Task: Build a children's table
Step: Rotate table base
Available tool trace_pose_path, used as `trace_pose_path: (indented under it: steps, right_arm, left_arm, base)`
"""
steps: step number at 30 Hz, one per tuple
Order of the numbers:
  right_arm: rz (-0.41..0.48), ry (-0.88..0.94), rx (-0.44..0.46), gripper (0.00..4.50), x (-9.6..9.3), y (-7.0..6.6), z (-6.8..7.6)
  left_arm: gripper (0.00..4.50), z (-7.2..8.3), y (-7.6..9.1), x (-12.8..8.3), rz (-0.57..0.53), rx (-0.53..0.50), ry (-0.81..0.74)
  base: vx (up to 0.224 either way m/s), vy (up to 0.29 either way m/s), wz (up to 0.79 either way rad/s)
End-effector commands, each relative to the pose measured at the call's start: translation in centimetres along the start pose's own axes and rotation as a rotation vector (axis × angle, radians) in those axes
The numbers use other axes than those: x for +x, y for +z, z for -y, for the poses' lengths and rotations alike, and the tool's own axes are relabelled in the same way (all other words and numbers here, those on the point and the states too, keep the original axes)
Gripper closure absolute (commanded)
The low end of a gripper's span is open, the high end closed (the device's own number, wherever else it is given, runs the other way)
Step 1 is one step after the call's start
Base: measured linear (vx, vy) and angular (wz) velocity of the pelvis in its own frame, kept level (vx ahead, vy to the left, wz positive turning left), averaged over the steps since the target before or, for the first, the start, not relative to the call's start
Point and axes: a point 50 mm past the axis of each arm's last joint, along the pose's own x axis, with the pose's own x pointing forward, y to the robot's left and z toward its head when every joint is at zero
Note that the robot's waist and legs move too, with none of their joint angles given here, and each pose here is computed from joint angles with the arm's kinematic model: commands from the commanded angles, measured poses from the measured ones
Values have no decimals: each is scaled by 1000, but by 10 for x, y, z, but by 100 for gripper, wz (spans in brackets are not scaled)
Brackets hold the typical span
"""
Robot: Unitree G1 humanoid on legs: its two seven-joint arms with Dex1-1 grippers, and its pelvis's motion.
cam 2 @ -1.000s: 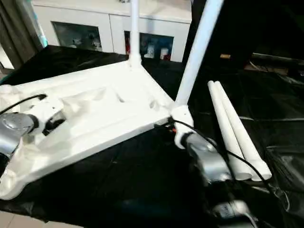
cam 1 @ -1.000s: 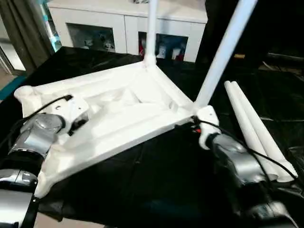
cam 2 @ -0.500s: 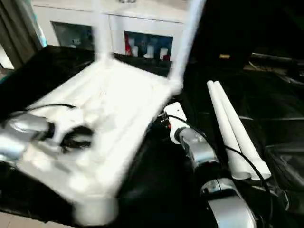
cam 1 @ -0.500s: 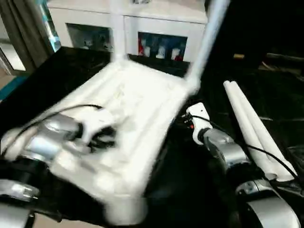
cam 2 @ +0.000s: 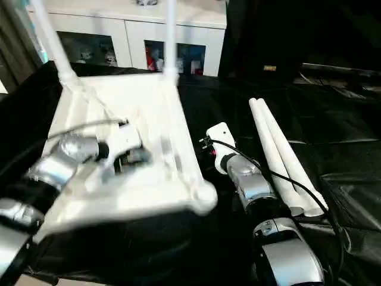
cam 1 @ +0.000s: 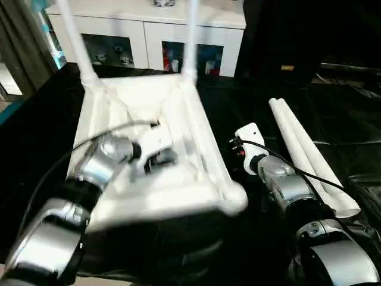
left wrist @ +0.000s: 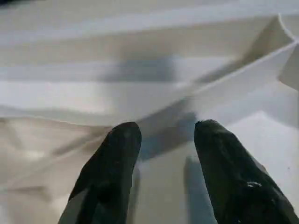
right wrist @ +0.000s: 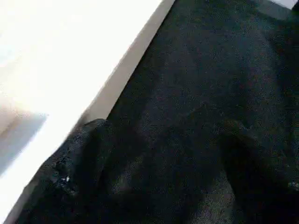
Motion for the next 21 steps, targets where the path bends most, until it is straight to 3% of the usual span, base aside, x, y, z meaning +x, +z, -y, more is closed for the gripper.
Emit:
trace_pose_path:
  steps: [1,4,5,7,9,11,12,16,17,21]
  right_arm:
    - [46,-41,-8,61,-5,9,10]
    - [68,-86,-14,61,-10,14,17]
    - [57,-147,-9,61,-18,19,26]
    - [35,-169,3,61,-26,22,34]
    - [36,-161,28,61,-32,25,39]
    - [39,-180,76,27,-41,29,49]
    - [6,-231,98,27,-51,30,65]
    - [-26,-297,112,3,-60,32,79]
    - [-67,-343,141,3,-73,34,91]
    - [-160,-391,186,3,-89,31,100]
  left_arm:
    - [221,-9,-4,-3,-30,32,64]
    - [221,-12,-5,-4,-29,75,92]
    - [221,-10,6,-7,83,26,46]
    - [221,-5,19,-12,206,-18,-25]
    - [221,0,25,-15,264,-29,-67]
    - [220,5,32,-19,328,-66,-107]
    - [220,11,42,-24,407,-119,-137]
    - [220,17,50,-26,461,-155,-150]
    - [220,25,57,-26,508,-186,-165]
    - [220,37,64,-27,544,-215,-192]
  base:
    - [0,0,0]
    - [0,0,0]
    - [0,0,0]
    - [0,0,0]
    - [0,0,0]
    - [0,0,0]
    - [0,0,0]
    - [0,0,0]
    - [0,0,0]
    - [0,0,0]
